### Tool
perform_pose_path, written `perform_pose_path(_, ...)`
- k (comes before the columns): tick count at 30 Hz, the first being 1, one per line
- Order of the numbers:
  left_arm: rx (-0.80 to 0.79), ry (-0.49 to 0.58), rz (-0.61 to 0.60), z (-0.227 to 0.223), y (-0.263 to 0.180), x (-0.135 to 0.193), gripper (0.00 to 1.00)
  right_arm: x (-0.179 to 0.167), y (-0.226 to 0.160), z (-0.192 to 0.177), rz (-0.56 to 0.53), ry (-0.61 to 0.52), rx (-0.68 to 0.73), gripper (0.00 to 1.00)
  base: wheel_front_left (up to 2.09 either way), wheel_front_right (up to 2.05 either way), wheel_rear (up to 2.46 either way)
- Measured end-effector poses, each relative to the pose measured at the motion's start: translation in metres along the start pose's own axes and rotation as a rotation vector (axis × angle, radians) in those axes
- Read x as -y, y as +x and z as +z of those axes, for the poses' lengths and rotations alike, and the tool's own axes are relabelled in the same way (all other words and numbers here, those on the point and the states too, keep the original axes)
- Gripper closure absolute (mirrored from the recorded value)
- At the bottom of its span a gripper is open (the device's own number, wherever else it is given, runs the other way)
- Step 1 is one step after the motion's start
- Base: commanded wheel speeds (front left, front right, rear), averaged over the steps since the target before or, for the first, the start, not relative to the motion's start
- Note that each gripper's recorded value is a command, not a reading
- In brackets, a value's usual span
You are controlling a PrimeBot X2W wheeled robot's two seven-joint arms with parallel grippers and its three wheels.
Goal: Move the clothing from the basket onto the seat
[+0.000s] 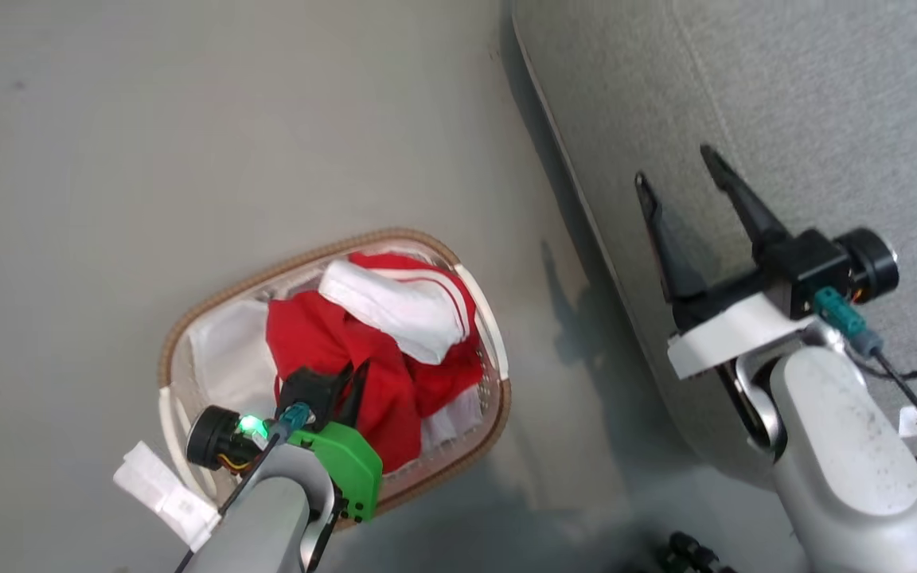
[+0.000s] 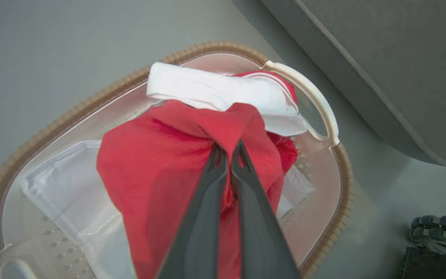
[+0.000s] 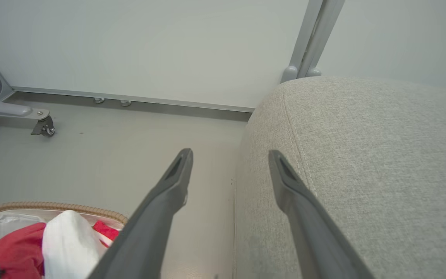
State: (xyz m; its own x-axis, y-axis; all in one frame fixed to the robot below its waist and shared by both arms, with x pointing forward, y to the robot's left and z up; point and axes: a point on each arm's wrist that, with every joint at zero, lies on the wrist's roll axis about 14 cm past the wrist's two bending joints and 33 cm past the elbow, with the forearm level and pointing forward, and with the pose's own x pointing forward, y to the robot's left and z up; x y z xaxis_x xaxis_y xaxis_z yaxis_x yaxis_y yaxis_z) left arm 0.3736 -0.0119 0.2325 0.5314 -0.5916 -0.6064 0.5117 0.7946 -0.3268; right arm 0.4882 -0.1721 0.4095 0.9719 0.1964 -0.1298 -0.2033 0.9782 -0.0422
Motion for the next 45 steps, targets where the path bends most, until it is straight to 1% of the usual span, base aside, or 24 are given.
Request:
perform_pose_path(10,0.335,0.065,0.081,0.097,-0.067,0.006,1.00,-0.028,-0.046,0.028,0.019,0.055,0.037,0.00,0.00,0.00,0.00)
perform_pose_path(14,0.477,0.110,0.101,0.138,-0.095,0.011,1.00,-0.040,-0.055,0.042,0.042,0.062,0.070,0.00,0.00,0.00,0.00)
perform_pose_path(16,0.558,0.154,0.117,0.162,-0.112,0.014,1.00,-0.047,-0.060,0.048,0.054,0.068,0.086,0.00,0.00,0.00,0.00)
perform_pose_path(20,0.720,0.181,0.136,0.205,-0.147,0.023,1.00,-0.062,-0.068,0.058,0.086,0.072,0.107,0.00,0.00,0.00,0.00)
perform_pose_path(25,0.871,0.225,0.130,0.242,-0.185,0.040,1.00,-0.081,-0.076,0.068,0.138,0.077,0.133,0.00,0.00,0.00,0.00)
perform_pose_path(31,0.973,0.266,0.109,0.262,-0.215,0.059,1.00,-0.121,-0.088,0.078,0.271,0.067,0.155,0.00,0.00,0.00,0.00)
perform_pose_path(34,0.991,0.274,0.109,0.264,-0.223,0.063,1.00,-0.144,-0.089,0.090,0.369,0.033,0.185,0.00,0.00,0.00,0.00)
perform_pose_path(36,1.001,0.281,0.106,0.265,-0.227,0.066,1.00,-0.160,-0.086,0.108,0.443,-0.009,0.233,0.00,0.00,0.00,0.00)
perform_pose_path(40,0.991,0.309,0.098,0.260,-0.227,0.072,1.00,-0.180,-0.078,0.134,0.546,-0.102,0.303,0.00,0.00,0.00,0.00)
perform_pose_path(43,0.990,0.316,0.089,0.257,-0.230,0.077,1.00,-0.192,-0.071,0.136,0.610,-0.151,0.295,0.00,0.00,0.00,0.00)
perform_pose_path(45,0.991,0.315,0.080,0.255,-0.231,0.081,1.00,-0.201,-0.065,0.131,0.654,-0.192,0.271,0.00,0.00,0.00,0.00)
